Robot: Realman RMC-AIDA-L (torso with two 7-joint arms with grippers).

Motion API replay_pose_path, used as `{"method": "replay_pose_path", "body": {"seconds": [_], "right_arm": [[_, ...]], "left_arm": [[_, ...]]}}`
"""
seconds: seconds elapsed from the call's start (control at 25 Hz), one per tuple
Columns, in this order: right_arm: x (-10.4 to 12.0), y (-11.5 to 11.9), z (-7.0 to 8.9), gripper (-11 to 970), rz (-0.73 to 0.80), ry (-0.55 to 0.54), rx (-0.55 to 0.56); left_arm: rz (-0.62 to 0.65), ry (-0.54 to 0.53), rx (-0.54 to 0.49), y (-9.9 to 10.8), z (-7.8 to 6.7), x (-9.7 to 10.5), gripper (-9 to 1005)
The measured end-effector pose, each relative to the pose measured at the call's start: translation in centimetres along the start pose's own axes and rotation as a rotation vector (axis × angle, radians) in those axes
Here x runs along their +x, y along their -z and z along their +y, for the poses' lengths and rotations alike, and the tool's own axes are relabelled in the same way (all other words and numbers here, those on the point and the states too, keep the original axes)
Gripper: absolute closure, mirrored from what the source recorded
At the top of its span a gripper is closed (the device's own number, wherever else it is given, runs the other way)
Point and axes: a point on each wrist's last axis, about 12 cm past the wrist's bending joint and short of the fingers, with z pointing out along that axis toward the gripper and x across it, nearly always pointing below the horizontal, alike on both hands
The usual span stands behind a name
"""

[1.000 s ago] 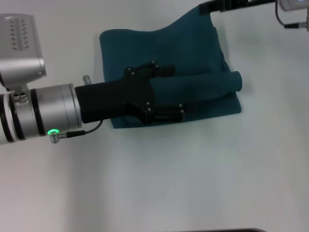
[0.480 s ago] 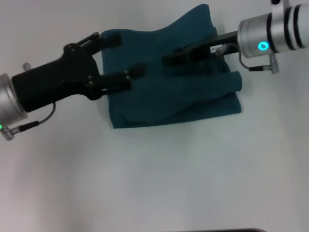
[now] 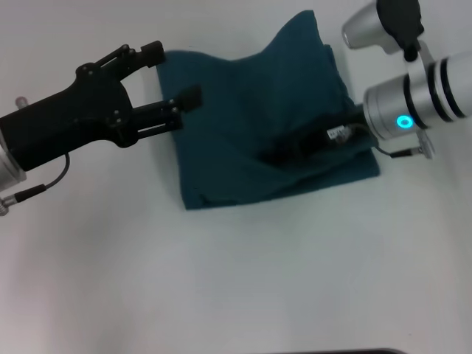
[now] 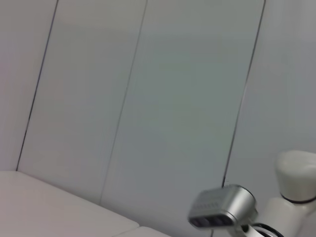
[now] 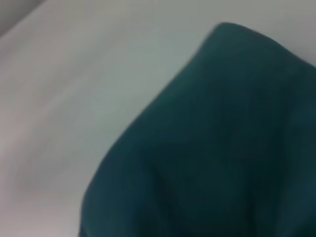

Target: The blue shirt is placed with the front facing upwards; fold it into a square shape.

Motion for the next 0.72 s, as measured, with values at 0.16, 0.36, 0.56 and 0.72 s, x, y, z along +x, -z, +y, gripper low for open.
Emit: {"method": "replay_pose_path", "body": {"seconds": [0.16,0.36,0.56,0.72], "right_arm": [[1.5,0.5,-0.5,486,0.041,-0.020,0.010],[2.2,2.1,-1.5,486,0.002,-0.045,0.053],[0.6,4.0,-1.5,484,-0.138,-0.069,0.035],[-1.4,5.6,-1.1,478,-0.244,-0.089,-0.052]], "left_arm": [[-0.002,0.001,-0.005,0.1,0.1,0.0,47],[0.004,-0.006,-0.005,-0.1,0.2,-0.1,47],[0.002,-0.032,-0.005,-0.3,0.3,-0.2,46],[-0.003,-0.044,0.006,-0.5,0.3,-0.4,46]]}}
